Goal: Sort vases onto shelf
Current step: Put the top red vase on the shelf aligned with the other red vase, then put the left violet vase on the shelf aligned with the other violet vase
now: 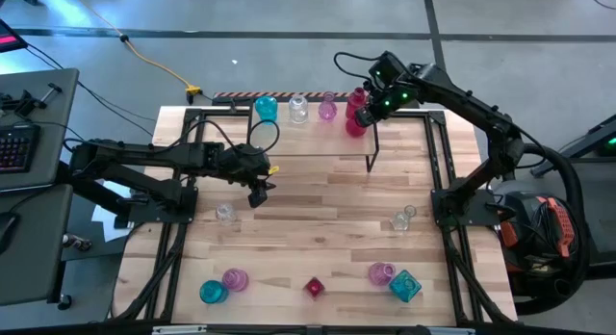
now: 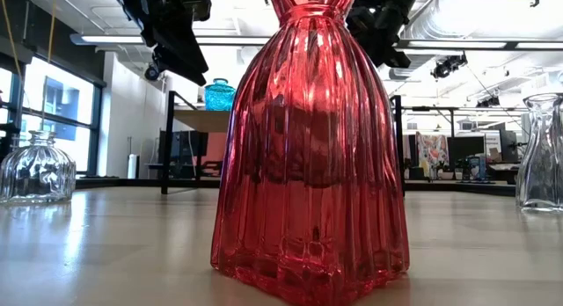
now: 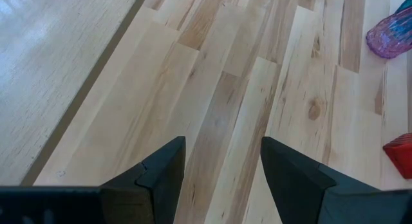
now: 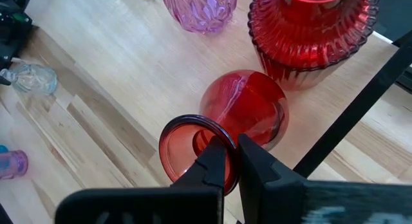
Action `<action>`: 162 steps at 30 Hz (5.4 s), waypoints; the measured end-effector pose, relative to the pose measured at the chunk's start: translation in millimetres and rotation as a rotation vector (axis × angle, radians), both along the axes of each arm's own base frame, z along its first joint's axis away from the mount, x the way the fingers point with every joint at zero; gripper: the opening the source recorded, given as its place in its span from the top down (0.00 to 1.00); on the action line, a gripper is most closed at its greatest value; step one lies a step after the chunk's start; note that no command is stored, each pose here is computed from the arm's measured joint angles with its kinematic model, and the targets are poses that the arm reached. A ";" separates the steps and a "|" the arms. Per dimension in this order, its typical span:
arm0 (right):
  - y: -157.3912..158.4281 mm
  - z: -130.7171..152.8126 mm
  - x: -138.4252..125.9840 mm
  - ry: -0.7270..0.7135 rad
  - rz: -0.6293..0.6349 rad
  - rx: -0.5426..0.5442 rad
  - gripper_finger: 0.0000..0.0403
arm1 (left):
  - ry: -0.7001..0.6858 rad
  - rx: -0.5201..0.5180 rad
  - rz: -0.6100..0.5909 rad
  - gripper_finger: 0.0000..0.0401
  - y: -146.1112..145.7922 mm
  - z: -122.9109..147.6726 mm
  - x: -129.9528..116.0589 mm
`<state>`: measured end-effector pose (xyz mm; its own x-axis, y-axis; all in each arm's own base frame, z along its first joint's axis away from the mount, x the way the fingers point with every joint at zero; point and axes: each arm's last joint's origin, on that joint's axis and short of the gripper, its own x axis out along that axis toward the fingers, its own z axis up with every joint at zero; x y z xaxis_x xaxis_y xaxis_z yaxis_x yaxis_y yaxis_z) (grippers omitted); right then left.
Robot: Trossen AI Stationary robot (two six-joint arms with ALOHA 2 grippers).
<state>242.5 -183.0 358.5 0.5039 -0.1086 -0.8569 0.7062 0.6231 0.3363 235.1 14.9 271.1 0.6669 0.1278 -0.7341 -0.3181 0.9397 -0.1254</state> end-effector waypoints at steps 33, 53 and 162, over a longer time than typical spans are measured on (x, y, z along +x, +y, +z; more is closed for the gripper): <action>-7.7 2.0 3.1 -0.018 -0.059 -0.082 0.82 | -0.001 -0.011 0.011 0.52 -0.1 -0.2 0.0; -7.6 2.8 3.7 -0.029 -0.030 -0.092 0.82 | -0.001 -0.011 0.011 0.52 -0.1 -0.2 0.0; 134.1 -200.6 -155.4 -0.629 0.067 -0.350 0.82 | 0.407 -0.589 0.056 0.52 -181.2 -30.1 -63.6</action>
<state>87.1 -49.0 157.9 0.9054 -0.2752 -0.3232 0.4012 0.8035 0.4397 171.6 -166.4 241.0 0.3295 -0.3403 -0.8807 -0.4929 0.7336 -0.4679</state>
